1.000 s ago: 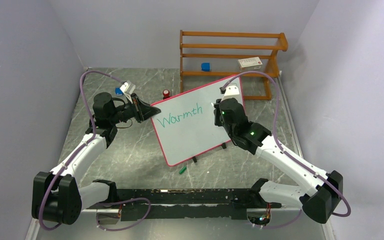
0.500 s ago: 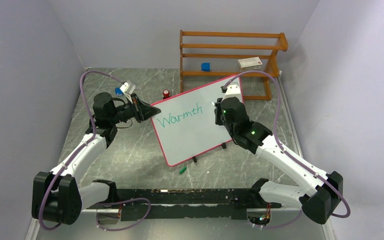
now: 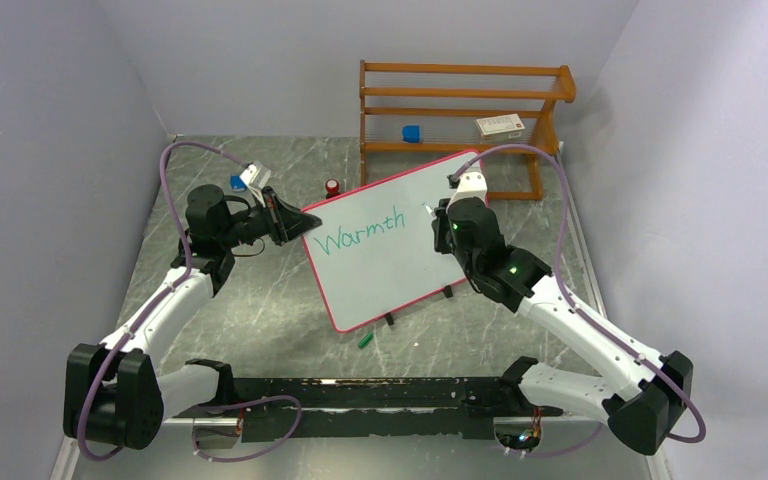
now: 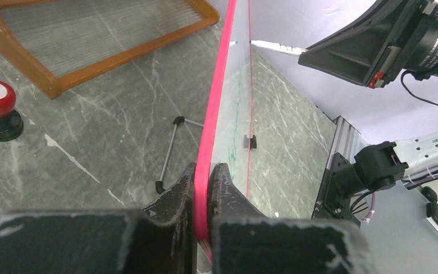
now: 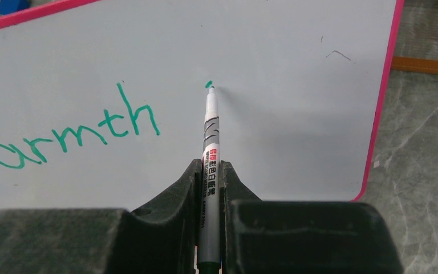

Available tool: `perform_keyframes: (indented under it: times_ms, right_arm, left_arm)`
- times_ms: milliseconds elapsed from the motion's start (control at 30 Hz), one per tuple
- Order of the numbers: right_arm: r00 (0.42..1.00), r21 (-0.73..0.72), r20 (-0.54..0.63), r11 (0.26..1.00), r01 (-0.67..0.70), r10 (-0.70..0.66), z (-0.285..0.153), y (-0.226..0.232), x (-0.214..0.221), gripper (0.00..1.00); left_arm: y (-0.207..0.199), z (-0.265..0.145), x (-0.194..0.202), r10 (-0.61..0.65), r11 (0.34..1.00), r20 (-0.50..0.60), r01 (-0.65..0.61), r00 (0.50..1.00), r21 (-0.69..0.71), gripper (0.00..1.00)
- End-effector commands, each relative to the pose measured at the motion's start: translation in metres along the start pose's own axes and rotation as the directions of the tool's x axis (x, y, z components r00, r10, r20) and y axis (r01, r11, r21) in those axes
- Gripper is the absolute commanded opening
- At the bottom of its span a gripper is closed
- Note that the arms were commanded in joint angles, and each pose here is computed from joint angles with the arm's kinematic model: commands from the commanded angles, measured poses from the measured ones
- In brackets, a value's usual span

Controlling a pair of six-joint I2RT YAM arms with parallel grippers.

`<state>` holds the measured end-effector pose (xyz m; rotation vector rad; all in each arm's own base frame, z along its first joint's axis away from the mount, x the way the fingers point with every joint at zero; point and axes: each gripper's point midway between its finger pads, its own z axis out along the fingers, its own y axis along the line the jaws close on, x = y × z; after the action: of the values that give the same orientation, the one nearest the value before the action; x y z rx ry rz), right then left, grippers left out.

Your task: Write a sentence on the whiteboard

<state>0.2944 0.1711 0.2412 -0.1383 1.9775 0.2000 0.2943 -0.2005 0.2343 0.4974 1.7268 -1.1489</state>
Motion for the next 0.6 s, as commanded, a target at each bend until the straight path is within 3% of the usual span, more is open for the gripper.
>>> perform_keyframes:
  times_ms: [0,567]
  right_arm:
    - [1.000,0.008,-0.022,1.000,-0.005,0.005,0.0011,-0.0040,0.0114,0.00]
    - [1.000,0.001,-0.004,1.000,-0.015,0.015,0.0061,0.0002,0.0062,0.00]
  left_arm:
    - [0.0372,-0.0022,0.0473,0.046,0.990,-0.127,-0.062,0.991,-0.126,0.05]
    - [0.0370,-0.0018,0.0479,0.043,0.991,-0.129,-0.059,0.991,-0.122,0.05]
